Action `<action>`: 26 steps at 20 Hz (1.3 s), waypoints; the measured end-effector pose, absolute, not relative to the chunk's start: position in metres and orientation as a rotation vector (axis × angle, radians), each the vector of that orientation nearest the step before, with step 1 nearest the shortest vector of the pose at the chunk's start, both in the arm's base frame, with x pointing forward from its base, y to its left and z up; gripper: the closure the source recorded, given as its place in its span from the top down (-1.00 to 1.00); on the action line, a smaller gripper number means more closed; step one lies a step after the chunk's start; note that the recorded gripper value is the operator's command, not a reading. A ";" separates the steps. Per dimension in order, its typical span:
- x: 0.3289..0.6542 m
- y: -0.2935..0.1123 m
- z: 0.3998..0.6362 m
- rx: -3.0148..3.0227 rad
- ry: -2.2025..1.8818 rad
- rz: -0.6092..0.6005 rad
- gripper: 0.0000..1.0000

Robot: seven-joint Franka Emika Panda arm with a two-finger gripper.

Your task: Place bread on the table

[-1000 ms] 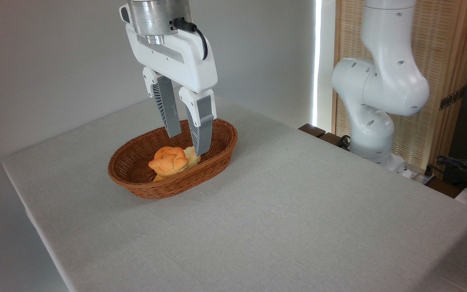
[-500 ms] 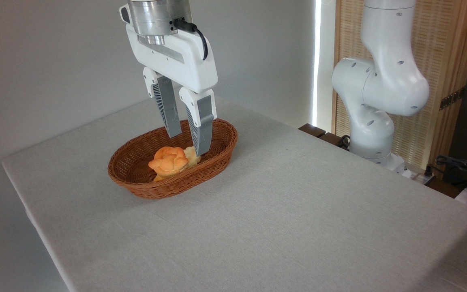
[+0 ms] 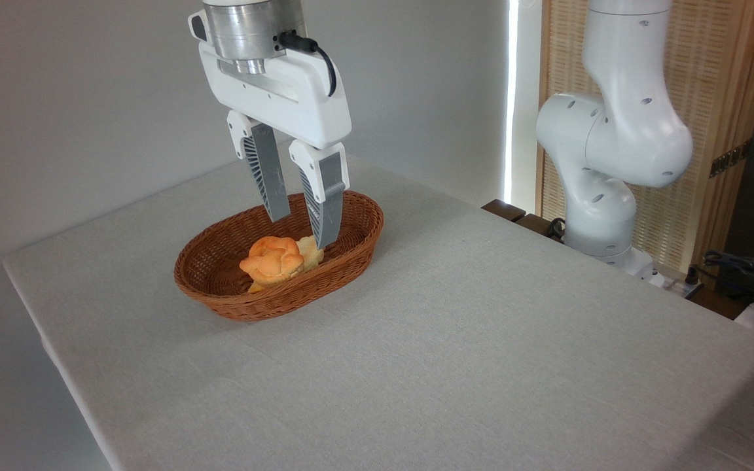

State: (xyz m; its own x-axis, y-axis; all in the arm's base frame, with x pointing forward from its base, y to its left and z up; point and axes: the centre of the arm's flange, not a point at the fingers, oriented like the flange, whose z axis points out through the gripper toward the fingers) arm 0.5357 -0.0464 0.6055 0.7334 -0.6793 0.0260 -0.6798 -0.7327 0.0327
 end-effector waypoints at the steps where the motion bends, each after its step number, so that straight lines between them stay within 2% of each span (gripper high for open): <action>1: 0.534 -0.054 0.602 2.880 -1.144 0.009 1.00; 5: 0.527 -0.089 0.587 2.842 -1.224 -0.016 1.00; 10: 0.516 -0.157 0.546 2.772 -1.392 0.029 1.00; 14: 0.503 -0.191 0.520 2.728 -1.468 0.036 1.00; 20: 0.500 -0.200 0.496 2.701 -1.443 0.096 1.00; 26: 0.499 -0.201 0.483 2.703 -1.444 0.122 1.00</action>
State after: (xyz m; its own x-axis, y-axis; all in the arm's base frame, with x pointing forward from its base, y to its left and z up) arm 0.4992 -0.2014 0.4832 0.5544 -0.8256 0.1051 -0.8316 -0.5547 0.0286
